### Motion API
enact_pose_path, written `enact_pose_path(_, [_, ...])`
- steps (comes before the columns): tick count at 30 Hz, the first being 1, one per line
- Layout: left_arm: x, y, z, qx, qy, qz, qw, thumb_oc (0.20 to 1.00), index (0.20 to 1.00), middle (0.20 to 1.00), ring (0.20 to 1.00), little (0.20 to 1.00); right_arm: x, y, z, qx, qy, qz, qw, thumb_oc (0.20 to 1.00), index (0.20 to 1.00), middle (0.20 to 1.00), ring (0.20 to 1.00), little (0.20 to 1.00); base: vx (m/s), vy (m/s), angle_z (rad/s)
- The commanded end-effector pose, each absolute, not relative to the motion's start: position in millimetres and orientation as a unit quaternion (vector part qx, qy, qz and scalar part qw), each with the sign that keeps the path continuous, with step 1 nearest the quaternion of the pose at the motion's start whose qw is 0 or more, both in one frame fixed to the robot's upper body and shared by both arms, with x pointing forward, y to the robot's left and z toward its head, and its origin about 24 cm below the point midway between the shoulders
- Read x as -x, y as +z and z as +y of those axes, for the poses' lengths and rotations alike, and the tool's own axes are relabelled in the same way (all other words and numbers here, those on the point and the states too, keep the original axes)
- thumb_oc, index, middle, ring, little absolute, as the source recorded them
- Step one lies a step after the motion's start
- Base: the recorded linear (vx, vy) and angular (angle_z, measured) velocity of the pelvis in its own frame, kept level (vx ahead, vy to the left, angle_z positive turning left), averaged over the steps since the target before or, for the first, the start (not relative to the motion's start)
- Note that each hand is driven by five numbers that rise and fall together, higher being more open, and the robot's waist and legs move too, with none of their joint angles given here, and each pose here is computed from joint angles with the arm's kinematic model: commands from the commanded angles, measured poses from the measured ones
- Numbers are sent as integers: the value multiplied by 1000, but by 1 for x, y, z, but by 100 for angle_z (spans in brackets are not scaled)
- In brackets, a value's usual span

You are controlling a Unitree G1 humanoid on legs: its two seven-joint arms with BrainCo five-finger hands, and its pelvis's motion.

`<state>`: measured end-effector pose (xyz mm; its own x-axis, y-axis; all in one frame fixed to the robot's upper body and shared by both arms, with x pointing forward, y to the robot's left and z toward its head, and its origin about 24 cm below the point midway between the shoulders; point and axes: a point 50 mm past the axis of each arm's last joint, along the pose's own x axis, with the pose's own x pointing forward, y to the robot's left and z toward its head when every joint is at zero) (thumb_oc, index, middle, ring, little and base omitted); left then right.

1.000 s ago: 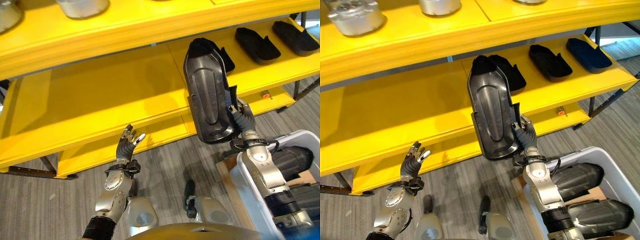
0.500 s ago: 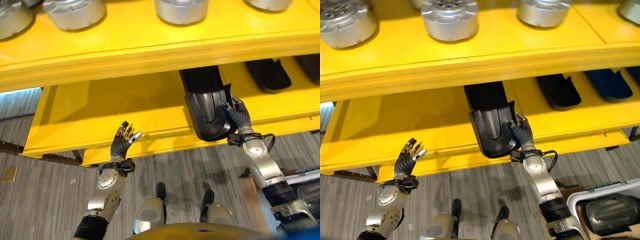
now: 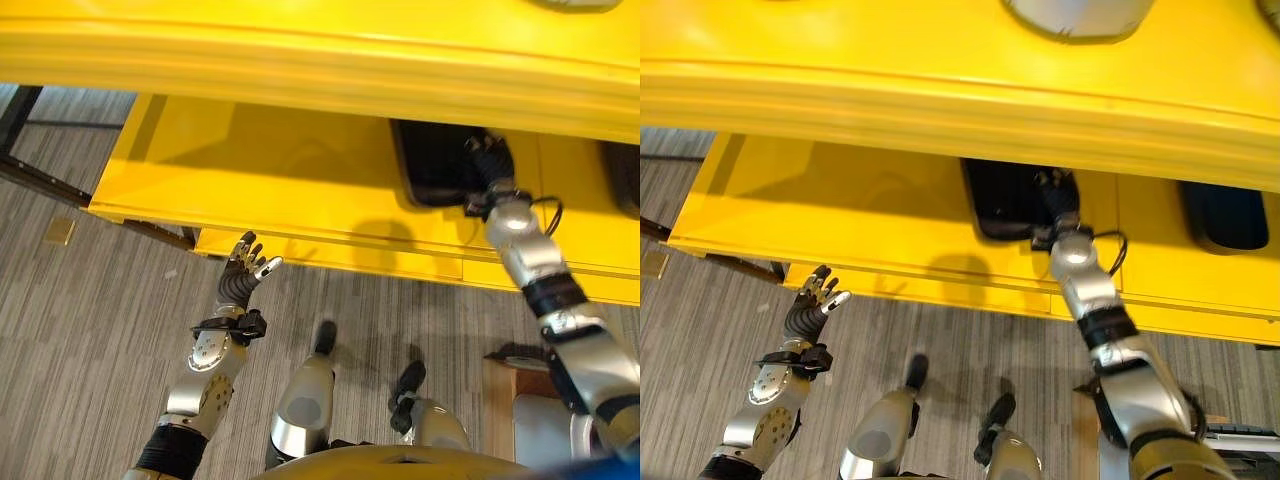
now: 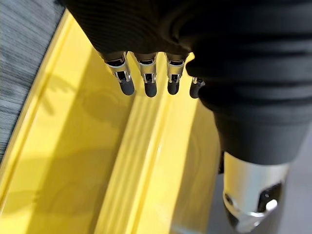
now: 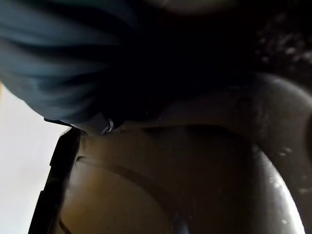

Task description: Move parts from the plastic box to the shelf.

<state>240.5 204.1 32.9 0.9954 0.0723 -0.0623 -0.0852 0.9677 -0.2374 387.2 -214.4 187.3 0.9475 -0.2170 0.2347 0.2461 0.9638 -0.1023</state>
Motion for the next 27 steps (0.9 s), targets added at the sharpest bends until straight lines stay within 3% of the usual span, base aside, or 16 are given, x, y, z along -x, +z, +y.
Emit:
enact_pose_path(1, [-240,69,199,126,10,-64,990,1000,1000,1000,1000,1000,-387,253,-219,41,-134,-218,966,200,200,200,200,200,-41,12,6])
enact_pose_path(9, [-244,83,180,143,-39,-89,985,1000,1000,1000,1000,1000,-380,330,-255,49,-215,-289,931,200,200,200,200,200,-80,10,11])
enact_pose_path(12, [-248,90,172,146,-59,-100,982,1000,1000,1000,1000,1000,-372,354,-284,36,-270,-292,917,200,200,200,200,200,-21,-29,15])
enact_pose_path(17, [-252,93,165,149,-69,-103,981,1000,1000,1000,1000,1000,-367,361,-304,23,-301,-283,910,200,200,200,200,200,-15,-3,5])
enact_pose_path(27, [-260,103,160,149,-82,-122,978,1000,1000,1000,1000,1000,-375,361,-300,53,-298,-253,919,200,200,200,200,200,-4,0,1])
